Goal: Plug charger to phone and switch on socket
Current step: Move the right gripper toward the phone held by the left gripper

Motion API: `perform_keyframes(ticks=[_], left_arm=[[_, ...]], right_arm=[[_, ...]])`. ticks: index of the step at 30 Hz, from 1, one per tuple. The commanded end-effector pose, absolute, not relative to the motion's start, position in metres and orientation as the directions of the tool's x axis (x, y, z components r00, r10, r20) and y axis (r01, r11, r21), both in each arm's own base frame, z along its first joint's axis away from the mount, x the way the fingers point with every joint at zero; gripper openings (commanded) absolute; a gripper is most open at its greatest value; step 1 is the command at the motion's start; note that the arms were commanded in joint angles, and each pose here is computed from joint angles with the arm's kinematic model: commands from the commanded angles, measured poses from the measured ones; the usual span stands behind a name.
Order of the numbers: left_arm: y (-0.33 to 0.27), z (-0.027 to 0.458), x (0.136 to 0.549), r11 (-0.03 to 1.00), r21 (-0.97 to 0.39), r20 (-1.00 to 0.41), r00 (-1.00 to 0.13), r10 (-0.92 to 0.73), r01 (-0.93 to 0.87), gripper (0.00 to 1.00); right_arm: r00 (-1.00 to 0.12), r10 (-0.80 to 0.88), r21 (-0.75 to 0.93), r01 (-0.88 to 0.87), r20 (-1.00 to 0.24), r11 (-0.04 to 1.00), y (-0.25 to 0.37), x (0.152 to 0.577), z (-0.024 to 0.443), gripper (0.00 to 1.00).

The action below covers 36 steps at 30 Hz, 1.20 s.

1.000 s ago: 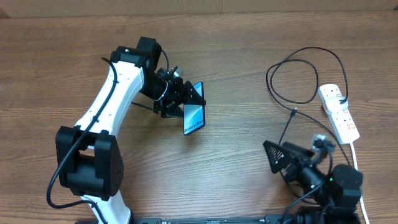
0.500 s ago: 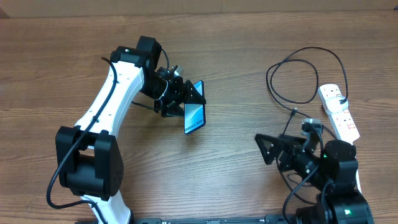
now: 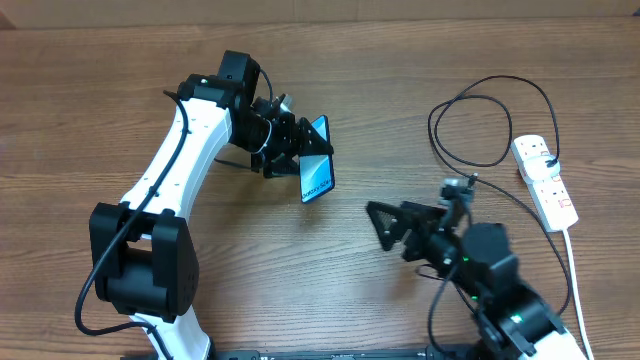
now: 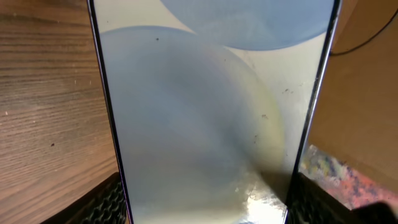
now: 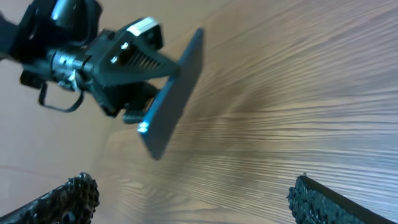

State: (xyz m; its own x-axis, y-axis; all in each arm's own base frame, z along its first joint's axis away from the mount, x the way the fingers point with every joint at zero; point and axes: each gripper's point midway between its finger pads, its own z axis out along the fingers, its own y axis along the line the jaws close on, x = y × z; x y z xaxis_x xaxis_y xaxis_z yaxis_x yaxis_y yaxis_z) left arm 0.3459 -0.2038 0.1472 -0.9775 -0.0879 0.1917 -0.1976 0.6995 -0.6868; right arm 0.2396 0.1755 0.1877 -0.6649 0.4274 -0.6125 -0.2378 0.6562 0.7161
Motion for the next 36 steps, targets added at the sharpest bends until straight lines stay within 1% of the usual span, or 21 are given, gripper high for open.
perform_keyframes(ticks=[1,4,8,15,21,25,29,36], left_arm=[[-0.205,0.156,0.355,0.679,-0.681,0.220,-0.962,-0.165,-0.272,0.35],[-0.202,0.152,0.364,0.682,-0.654,0.228,-0.945,-0.236,-0.328,0.35],[-0.204,0.154,0.374,0.649,-0.655,0.248,-0.921,-0.300,-0.388,0.34],[-0.202,0.148,0.382,0.635,-0.600,0.269,-0.871,-0.411,-0.485,0.33],[-0.219,0.149,0.382,0.654,-0.611,0.235,-0.891,-0.389,-0.447,0.33],[-0.229,0.149,0.377,0.665,-0.614,0.228,-0.902,-0.366,-0.425,0.33],[-0.236,0.149,0.373,0.670,-0.614,0.233,-0.907,-0.350,-0.416,0.33],[-0.248,0.150,0.365,0.678,-0.614,0.241,-0.914,-0.327,-0.405,0.33]], right_arm=[[-0.626,0.477,0.714,-0.189,-0.616,0.674,0.188,0.252,0.181,1.00],[-0.603,0.476,0.692,-0.183,-0.640,0.698,0.201,0.261,0.173,0.99],[-0.538,0.508,0.674,-0.161,-0.672,0.721,0.212,0.283,0.162,1.00],[-0.514,0.536,0.705,-0.214,-0.670,0.676,0.238,0.305,0.151,1.00],[-0.512,0.544,0.723,-0.258,-0.665,0.641,0.252,0.311,0.148,1.00],[-0.500,0.556,0.730,-0.274,-0.664,0.626,0.254,0.312,0.153,0.91],[-0.493,0.562,0.733,-0.281,-0.664,0.620,0.254,0.312,0.156,0.77],[-0.486,0.565,0.729,-0.266,-0.667,0.631,0.252,0.315,0.153,0.71]])
